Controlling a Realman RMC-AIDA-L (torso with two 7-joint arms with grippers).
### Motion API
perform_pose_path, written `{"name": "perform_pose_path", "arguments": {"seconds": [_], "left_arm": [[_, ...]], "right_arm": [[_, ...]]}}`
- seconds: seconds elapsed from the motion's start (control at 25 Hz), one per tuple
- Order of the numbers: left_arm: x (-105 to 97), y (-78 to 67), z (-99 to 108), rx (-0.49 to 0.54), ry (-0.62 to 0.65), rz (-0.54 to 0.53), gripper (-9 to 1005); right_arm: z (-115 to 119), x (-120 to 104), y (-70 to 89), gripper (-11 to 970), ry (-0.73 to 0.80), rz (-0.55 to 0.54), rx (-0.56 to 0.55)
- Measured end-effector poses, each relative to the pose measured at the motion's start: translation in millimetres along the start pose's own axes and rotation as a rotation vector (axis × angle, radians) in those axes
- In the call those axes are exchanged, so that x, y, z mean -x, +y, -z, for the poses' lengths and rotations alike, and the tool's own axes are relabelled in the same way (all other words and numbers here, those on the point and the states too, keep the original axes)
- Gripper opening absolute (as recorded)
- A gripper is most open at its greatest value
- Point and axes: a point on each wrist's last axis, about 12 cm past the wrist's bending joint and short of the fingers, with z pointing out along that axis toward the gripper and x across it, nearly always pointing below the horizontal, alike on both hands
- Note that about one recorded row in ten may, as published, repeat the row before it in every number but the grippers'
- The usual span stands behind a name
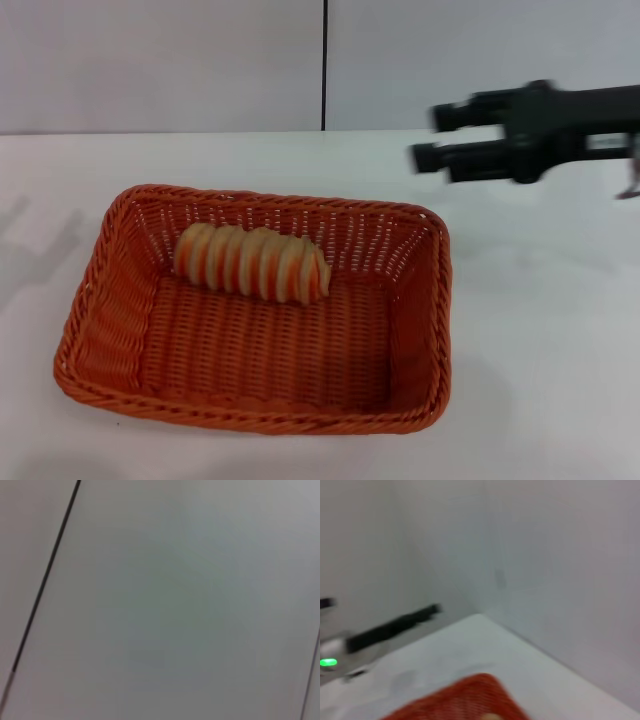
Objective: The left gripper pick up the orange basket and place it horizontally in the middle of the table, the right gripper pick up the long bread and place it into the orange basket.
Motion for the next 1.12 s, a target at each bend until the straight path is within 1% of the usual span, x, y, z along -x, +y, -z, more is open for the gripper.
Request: {"name": "perform_pose_path", "arguments": {"seconds": [0.08,0.12,0.16,0.2,0.24,0.28,0.32,0.36,0.4,0.44,0.48,0.52,0.56,0.6,0.64,0.68,0.76,0.8,0.84,0.88,0.92,0.96,1.0,1.04,1.08,1.12], "left_arm": [[0,0.6,2,0.009,-0.001,-0.010,832],[0,1.1,4,0.016,-0.003,-0.015,832],[0,1.4,6,0.021,-0.004,-0.018,832],[0,1.9,8,0.030,-0.005,-0.023,832],[0,2.3,10,0.036,-0.006,-0.028,832],[0,2.6,11,0.042,-0.007,-0.037,832],[0,2.9,13,0.050,-0.008,-0.054,832],[0,2.9,13,0.050,-0.008,-0.054,832],[-1,2.7,16,0.062,-0.011,-0.071,832],[-1,2.7,16,0.062,-0.011,-0.071,832],[-2,2.5,17,0.068,-0.013,-0.075,832],[-4,1.8,19,0.084,-0.020,-0.083,832],[-4,1.8,19,0.084,-0.020,-0.083,832],[-7,0.8,22,0.099,-0.026,-0.089,832],[-7,0.8,22,0.099,-0.026,-0.089,832],[-8,0.4,23,0.108,-0.029,-0.092,832],[-10,-0.6,28,0.133,-0.042,-0.109,832],[-12,-1.5,29,0.144,-0.047,-0.118,832],[-13,-2.6,32,0.156,-0.055,-0.130,832],[-14,-3.4,33,0.166,-0.061,-0.138,832],[-16,-6.1,39,0.195,-0.085,-0.168,832],[-16,-6.1,39,0.195,-0.085,-0.168,832],[-17,-7.5,42,0.215,-0.100,-0.183,832],[-18,-8.8,45,0.233,-0.113,-0.197,832],[-19,-10.7,49,0.261,-0.133,-0.215,832],[-21,-13.8,56,0.326,-0.170,-0.239,832]], "right_arm": [[21,-10,-2.8,667,-0.017,-0.028,-0.082],[40,-21,-6.4,667,-0.041,-0.071,-0.140],[40,-21,-6.4,667,-0.041,-0.071,-0.140],[57,-34,-10.0,667,-0.080,-0.110,-0.186],[57,-34,-10.0,667,-0.080,-0.110,-0.186],[65,-43,-10.2,667,-0.111,-0.118,-0.196],[73,-55,-9.3,667,-0.187,-0.105,-0.201],[73,-55,-9.3,667,-0.187,-0.105,-0.201],[81,-70,-8.3,667,-0.296,-0.086,-0.217],[81,-70,-8.3,667,-0.296,-0.086,-0.217],[85,-80,-7.8,667,-0.356,-0.079,-0.235],[93,-95,-7.4,667,-0.453,-0.053,-0.278],[93,-95,-7.4,667,-0.453,-0.053,-0.278],[97,-115,-6.7,667,-0.569,-0.008,-0.344],[97,-115,-6.7,667,-0.569,-0.008,-0.344],[98,-124,-5.9,667,-0.617,0.009,-0.377],[98,-143,-3.8,667,-0.713,0.054,-0.467],[98,-158,-1.8,667,-0.771,0.091,-0.557],[98,-158,-1.8,667,-0.771,0.091,-0.557],[97,-167,-0.6,667,-0.805,0.108,-0.625],[96,-179,1.6,667,-0.844,0.117,-0.724],[96,-179,1.6,667,-0.844,0.117,-0.724],[95,-191,4.4,667,-0.883,0.111,-0.827],[95,-191,4.4,667,-0.883,0.111,-0.827],[94,-197,6.3,667,-0.898,0.103,-0.878],[94,-207,10.4,667,-0.924,0.092,-0.972]]}}
